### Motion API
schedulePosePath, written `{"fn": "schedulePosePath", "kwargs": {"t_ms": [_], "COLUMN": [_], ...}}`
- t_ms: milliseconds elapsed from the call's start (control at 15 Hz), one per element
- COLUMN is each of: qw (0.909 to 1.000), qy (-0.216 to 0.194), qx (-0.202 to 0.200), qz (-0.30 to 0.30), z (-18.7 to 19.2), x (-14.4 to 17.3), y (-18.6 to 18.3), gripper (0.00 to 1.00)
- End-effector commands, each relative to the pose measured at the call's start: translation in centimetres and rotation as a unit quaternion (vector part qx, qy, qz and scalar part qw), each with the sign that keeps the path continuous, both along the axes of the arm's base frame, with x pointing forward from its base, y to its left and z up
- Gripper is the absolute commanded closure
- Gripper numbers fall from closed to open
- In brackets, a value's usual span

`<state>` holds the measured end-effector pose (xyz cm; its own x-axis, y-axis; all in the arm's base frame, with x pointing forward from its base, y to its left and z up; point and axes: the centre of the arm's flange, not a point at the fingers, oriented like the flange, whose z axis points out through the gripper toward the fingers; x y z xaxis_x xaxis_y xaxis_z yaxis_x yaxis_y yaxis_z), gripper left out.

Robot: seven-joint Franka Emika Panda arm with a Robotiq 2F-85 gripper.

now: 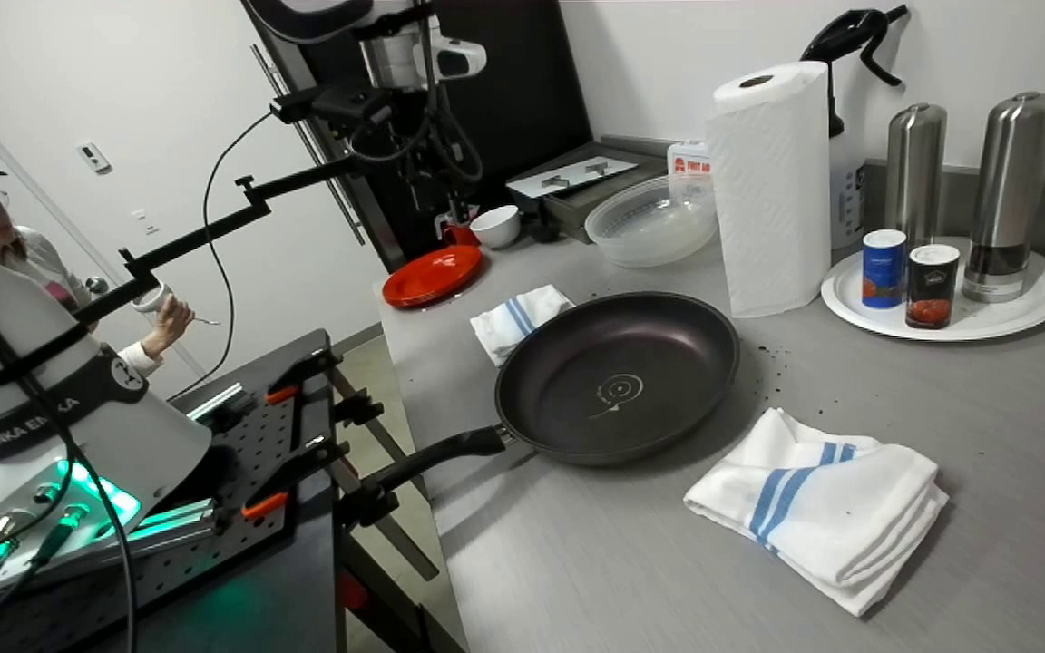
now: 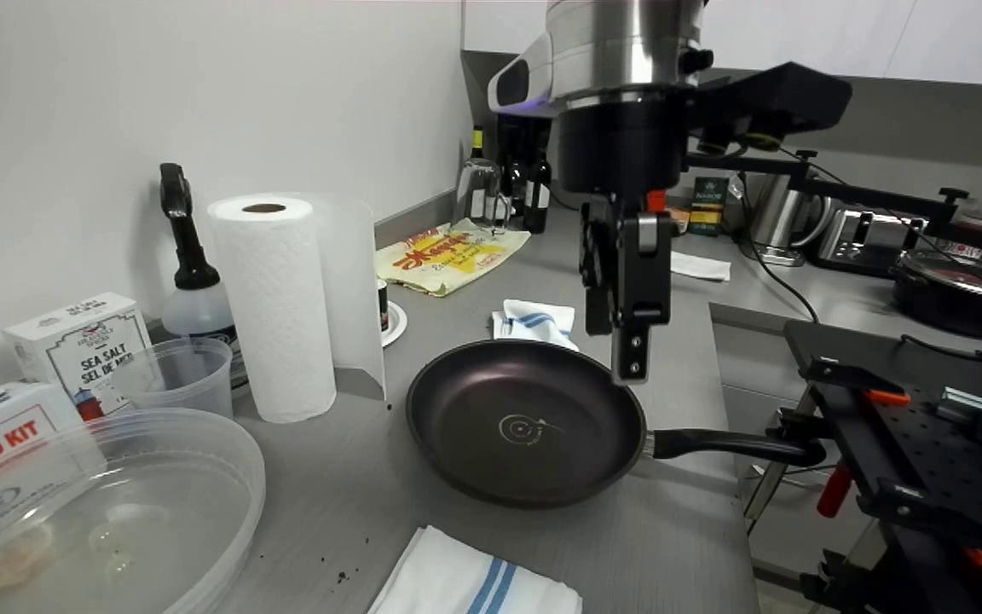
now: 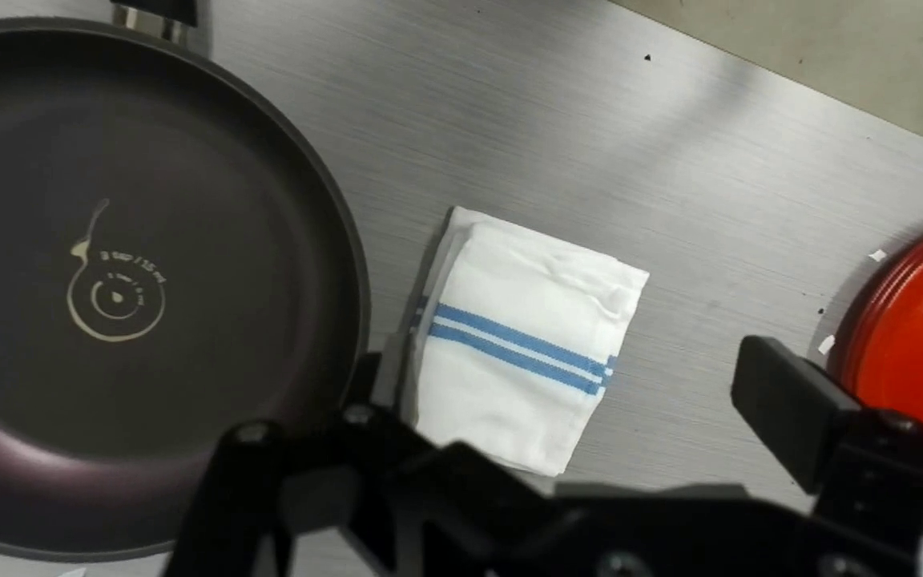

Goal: Use the cloth to wipe the pan

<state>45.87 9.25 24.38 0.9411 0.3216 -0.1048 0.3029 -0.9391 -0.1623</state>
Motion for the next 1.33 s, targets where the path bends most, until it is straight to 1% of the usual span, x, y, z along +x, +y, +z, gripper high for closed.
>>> {"fn": "schedulePosePath", "kwargs": {"t_ms": [0, 333, 467, 667, 1000, 1267], "qw": [0.9999, 1.0, 0.9999, 0.9993, 0.998, 0.997], "qy": [-0.005, -0.004, -0.012, -0.03, -0.056, -0.078], "qx": [0.007, 0.006, 0.009, 0.012, 0.005, 0.001], "qz": [0.009, 0.006, -0.002, -0.017, -0.028, -0.001], "z": [-3.7, -8.2, -9.7, -12.2, -15.9, -18.2], "x": [0.1, 0.1, 0.4, 1.9, 4.2, 5.8], "y": [3.1, 6.7, 7.9, 9.9, 11.5, 11.2], "gripper": [0.0, 0.0, 0.0, 0.0, 0.0, 0.0]}}
